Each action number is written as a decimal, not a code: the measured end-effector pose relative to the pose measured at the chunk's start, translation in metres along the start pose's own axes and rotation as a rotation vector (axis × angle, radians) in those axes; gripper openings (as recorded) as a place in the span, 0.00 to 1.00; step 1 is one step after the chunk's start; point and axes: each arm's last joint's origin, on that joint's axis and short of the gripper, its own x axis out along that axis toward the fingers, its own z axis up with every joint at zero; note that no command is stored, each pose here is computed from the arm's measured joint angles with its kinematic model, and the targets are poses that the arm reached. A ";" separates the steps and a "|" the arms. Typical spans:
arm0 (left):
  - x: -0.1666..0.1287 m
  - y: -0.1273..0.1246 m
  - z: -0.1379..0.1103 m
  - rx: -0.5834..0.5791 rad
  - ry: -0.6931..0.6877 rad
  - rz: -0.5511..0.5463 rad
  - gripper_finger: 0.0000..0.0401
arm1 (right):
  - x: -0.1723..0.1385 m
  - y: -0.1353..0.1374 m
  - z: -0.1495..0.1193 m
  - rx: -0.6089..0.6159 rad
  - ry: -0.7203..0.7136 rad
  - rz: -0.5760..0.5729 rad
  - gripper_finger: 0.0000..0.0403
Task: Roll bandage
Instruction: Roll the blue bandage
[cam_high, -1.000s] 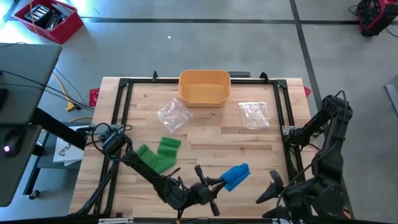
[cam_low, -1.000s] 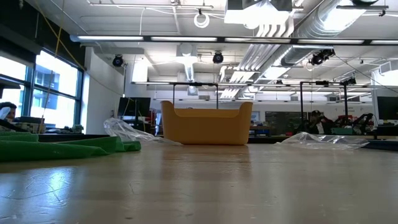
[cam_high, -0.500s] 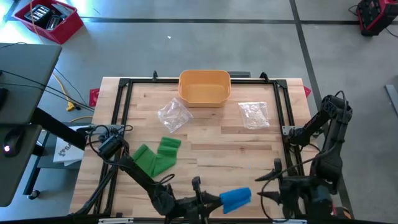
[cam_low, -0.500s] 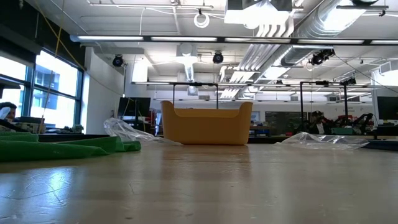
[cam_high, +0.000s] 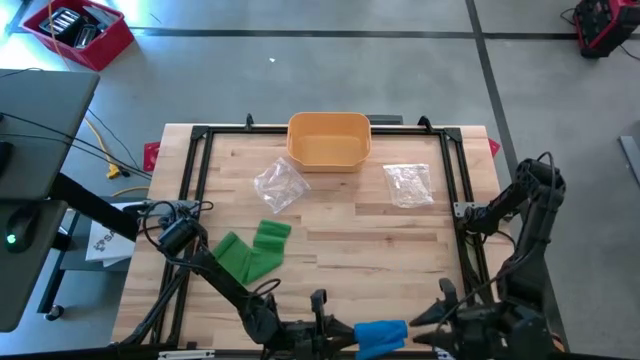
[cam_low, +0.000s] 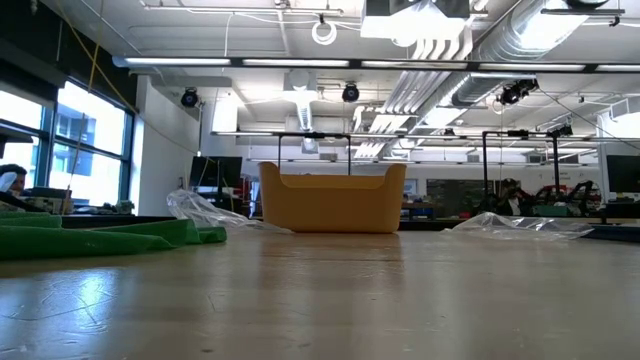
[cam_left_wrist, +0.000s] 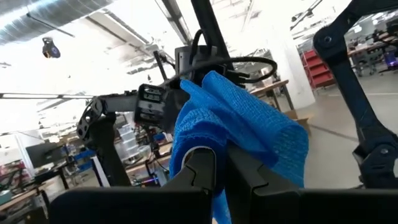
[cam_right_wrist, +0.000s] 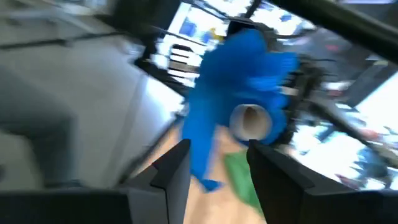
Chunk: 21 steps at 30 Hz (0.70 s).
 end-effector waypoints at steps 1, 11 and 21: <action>0.000 0.000 0.000 0.000 0.001 -0.001 0.03 | 0.001 0.000 0.000 -0.017 0.005 -0.037 0.36; 0.001 0.000 -0.001 -0.019 0.003 0.001 0.03 | 0.008 0.000 0.002 -0.089 -0.020 0.012 0.29; 0.002 0.002 -0.002 -0.055 0.007 0.003 0.03 | 0.014 -0.005 0.002 -0.249 -0.014 -0.009 0.17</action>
